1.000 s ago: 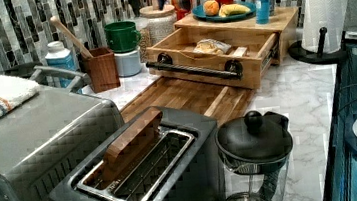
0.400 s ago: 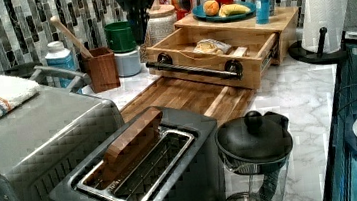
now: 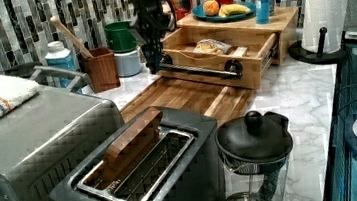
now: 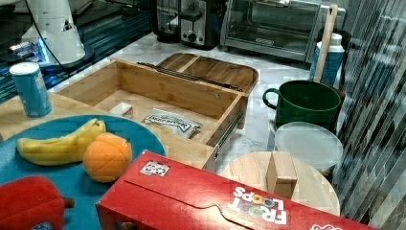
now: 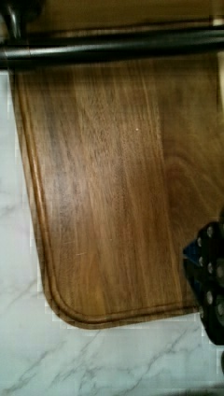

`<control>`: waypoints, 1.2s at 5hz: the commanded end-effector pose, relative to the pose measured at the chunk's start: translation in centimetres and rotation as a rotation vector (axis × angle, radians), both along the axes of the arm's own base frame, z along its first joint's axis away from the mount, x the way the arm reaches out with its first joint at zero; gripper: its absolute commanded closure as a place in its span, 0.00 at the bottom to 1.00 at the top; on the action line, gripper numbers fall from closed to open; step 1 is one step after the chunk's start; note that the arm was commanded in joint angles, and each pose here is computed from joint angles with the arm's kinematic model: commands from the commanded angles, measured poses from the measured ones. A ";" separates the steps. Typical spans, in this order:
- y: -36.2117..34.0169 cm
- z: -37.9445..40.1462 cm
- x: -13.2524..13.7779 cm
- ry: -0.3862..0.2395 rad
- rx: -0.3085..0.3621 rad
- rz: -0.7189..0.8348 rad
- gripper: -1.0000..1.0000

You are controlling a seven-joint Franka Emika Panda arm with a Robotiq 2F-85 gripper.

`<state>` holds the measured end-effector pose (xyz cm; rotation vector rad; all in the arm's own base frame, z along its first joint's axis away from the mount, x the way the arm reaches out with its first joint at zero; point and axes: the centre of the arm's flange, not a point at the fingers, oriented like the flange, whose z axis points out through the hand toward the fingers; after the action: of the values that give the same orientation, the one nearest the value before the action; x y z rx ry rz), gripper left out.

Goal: Close the drawer.

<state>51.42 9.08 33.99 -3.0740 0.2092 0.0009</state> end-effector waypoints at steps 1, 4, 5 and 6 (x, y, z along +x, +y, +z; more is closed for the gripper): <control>-3.3 -6.6 -1.2 -0.016 -0.063 0.171 1.00; -11.0 -6.3 0.8 -0.069 -0.100 0.242 1.00; -13.6 -6.3 1.6 -0.087 -0.096 0.230 1.00; -15.5 -6.1 1.9 -0.092 -0.099 0.202 1.00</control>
<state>49.71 -5.14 25.36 -3.1621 -0.0661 0.0120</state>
